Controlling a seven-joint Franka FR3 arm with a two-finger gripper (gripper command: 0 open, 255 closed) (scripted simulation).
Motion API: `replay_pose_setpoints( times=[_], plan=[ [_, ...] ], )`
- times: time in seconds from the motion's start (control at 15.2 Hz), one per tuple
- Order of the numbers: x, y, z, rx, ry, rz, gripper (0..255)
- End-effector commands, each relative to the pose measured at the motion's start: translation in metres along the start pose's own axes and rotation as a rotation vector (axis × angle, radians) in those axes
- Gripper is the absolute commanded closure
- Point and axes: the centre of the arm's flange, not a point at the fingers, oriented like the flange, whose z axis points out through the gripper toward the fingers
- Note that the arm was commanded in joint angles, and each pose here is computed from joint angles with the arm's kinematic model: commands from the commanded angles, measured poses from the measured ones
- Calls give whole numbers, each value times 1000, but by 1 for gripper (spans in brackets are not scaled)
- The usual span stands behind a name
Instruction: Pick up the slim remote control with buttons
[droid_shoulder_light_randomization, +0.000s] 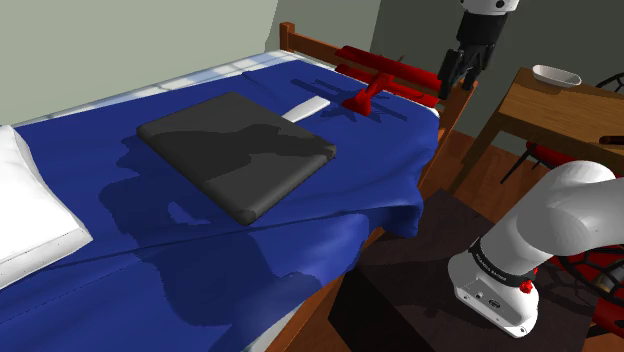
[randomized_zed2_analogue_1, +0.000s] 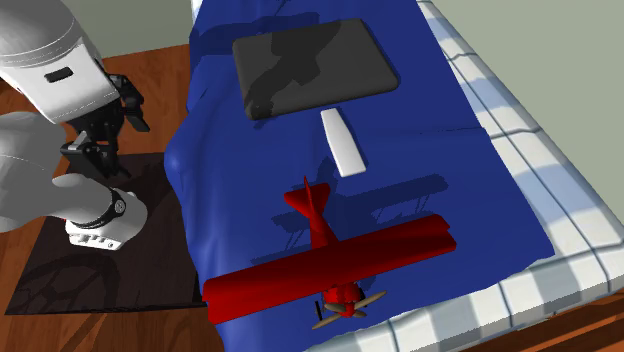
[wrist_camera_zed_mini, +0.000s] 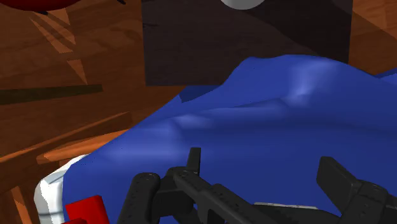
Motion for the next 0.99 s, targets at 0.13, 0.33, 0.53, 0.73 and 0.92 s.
replay_pose_setpoints(
  times=[0.13, 0.33, 0.53, 0.73, 0.92],
  plan=[
    [12, -21, 7, 5, 4, 73, 0],
    [34, -51, 18, 13, 11, 183, 0],
    [58, -78, 29, 20, 18, 292, 0],
    [86, -102, 39, 28, 24, 402, 0],
    [116, -124, 49, 35, 31, 511, 0]
  ],
)
